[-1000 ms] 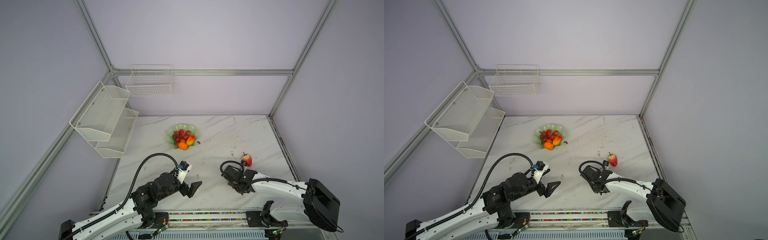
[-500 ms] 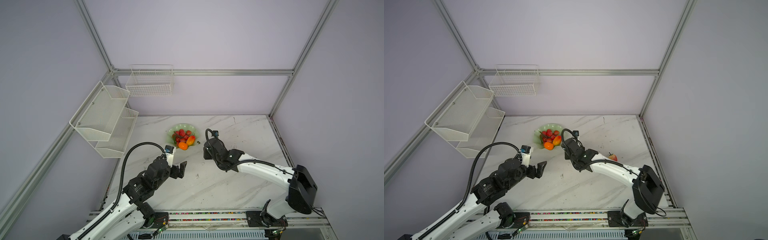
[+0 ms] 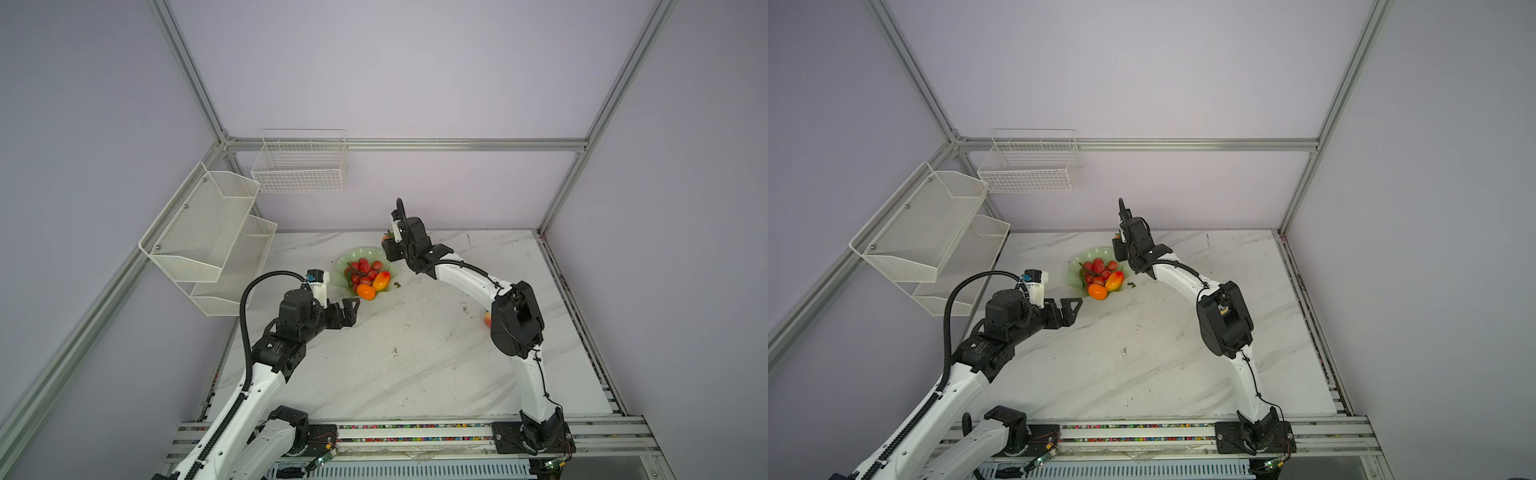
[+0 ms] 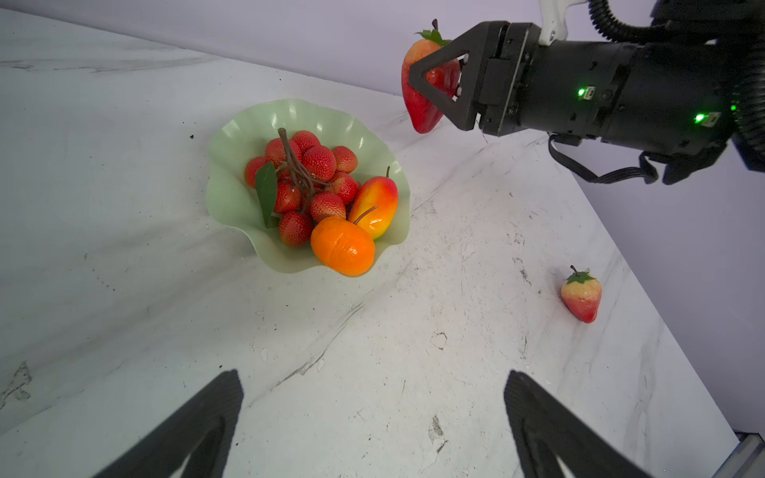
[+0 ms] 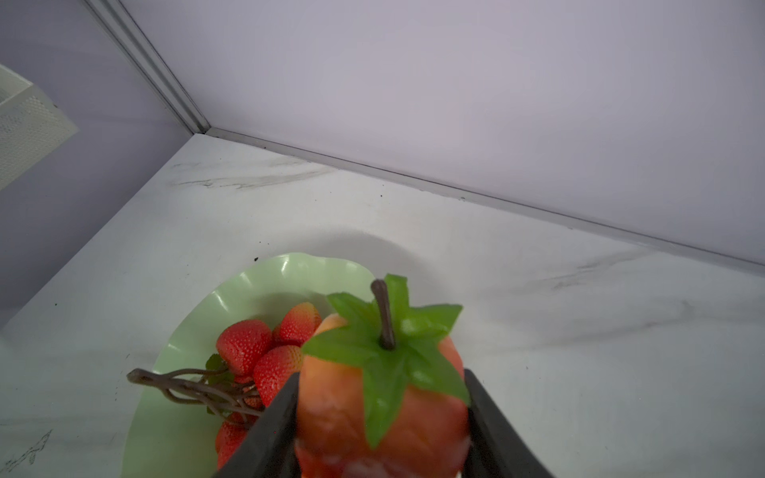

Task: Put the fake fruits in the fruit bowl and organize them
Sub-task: 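Carry the red strawberry into the green bowl and open the right gripper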

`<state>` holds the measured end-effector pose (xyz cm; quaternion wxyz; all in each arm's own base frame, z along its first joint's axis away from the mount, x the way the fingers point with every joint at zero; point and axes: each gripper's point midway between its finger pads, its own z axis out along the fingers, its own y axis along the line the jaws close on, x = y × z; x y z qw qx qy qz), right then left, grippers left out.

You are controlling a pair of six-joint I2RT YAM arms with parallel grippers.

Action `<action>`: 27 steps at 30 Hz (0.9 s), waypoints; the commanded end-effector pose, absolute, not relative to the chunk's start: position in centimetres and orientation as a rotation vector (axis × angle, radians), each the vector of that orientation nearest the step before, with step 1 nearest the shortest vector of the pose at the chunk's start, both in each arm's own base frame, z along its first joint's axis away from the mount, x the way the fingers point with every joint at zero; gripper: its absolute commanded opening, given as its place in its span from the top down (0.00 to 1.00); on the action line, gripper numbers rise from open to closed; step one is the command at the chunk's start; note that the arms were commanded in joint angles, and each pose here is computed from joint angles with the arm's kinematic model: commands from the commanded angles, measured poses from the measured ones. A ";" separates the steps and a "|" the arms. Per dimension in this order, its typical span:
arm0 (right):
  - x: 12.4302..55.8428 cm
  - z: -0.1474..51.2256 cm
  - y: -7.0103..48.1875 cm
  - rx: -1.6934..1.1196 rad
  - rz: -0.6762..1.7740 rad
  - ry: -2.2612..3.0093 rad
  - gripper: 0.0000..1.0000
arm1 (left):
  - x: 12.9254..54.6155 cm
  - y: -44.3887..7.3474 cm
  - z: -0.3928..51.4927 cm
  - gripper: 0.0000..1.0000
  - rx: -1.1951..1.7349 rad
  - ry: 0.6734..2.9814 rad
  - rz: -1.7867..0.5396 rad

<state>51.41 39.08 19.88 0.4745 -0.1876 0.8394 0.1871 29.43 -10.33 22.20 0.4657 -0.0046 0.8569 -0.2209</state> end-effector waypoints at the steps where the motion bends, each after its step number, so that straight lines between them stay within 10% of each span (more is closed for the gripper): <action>1: 51.3 19.9 42.0 -0.646 0.507 1.968 0.57 | 30.0 -10.7 26.4 0.00 0.014 1.981 -0.615; 27: 53.2 13.0 43.8 -0.755 0.476 2.018 0.48 | 29.4 -9.6 25.3 0.00 0.013 2.008 -0.581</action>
